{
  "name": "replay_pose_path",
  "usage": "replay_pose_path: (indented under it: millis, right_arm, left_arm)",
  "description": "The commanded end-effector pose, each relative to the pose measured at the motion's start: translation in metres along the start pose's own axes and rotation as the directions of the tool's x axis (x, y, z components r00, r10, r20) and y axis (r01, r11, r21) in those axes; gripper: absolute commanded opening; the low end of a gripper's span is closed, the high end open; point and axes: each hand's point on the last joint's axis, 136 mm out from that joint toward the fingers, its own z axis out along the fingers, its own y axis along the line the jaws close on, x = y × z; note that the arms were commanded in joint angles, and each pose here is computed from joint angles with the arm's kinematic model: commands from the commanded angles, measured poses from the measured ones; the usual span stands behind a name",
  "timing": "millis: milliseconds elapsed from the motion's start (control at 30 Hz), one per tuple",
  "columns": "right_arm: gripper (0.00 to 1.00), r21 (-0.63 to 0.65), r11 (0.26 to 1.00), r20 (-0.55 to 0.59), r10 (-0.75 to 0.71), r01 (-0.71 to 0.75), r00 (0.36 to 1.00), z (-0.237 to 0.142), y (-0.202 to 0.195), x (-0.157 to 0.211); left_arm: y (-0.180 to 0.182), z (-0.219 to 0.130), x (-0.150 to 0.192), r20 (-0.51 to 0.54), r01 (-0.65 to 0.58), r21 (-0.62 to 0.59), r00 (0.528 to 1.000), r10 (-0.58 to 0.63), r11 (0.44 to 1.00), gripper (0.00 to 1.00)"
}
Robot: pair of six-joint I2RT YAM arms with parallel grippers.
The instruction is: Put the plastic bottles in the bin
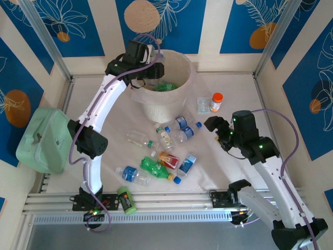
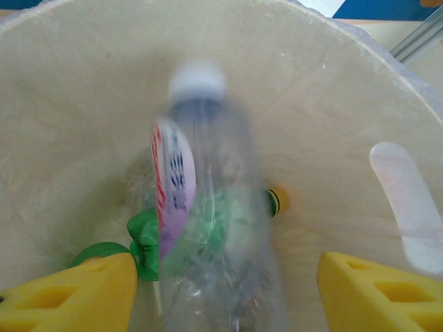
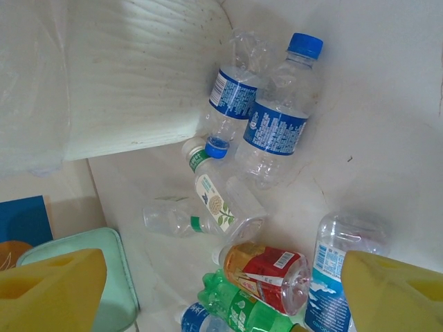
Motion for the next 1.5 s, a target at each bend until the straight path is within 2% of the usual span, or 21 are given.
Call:
replay_pose_path:
  millis: [0, 167, 467, 567, 733, 900, 1033, 1467]
  right_arm:
    - [0.88, 0.009, 1.000, -0.002, 0.002, -0.002, 1.000, 0.001, -0.002, 0.002]
    - [0.88, 0.065, 0.998, -0.014, -0.010, 0.011, 1.000, 0.006, -0.008, 0.004]
    - [0.86, 0.201, 0.979, -0.054, 0.000, 0.011, 0.999, 0.037, -0.030, 0.007]
    - [0.86, 0.224, 0.974, -0.068, -0.001, 0.017, 0.998, 0.054, -0.031, 0.006]
    - [0.86, 0.250, 0.968, -0.111, 0.004, 0.024, 0.994, 0.090, -0.029, 0.004]
    - [0.85, 0.282, 0.959, -0.154, 0.023, 0.022, 0.988, 0.125, -0.032, 0.004]
    - [0.84, 0.306, 0.952, -0.162, 0.034, 0.017, 0.986, 0.145, -0.035, 0.002]
    - [0.84, 0.390, 0.921, -0.175, 0.076, -0.002, 0.982, 0.185, -0.043, -0.005]
  left_arm:
    - [-0.005, -0.016, -0.010, 0.033, 0.004, 0.016, 0.999, -0.005, 1.000, 0.71]
    - [-0.019, -0.037, -0.022, 0.078, 0.009, 0.068, 0.997, -0.014, 0.998, 0.76]
    - [-0.049, -0.111, -0.041, 0.238, 0.013, 0.248, 0.969, -0.074, 0.969, 0.80]
    - [-0.054, -0.135, -0.030, 0.272, 0.002, 0.298, 0.958, -0.087, 0.955, 0.82]
    - [-0.049, -0.160, 0.012, 0.268, 0.018, 0.357, 0.956, -0.121, 0.934, 0.83]
    - [-0.039, -0.166, 0.056, 0.227, 0.068, 0.396, 0.959, -0.169, 0.916, 0.86]
    - [-0.036, -0.159, 0.079, 0.164, 0.117, 0.411, 0.966, -0.199, 0.904, 0.86]
    - [-0.031, -0.139, 0.095, 0.089, 0.181, 0.407, 0.968, -0.236, 0.895, 0.87]
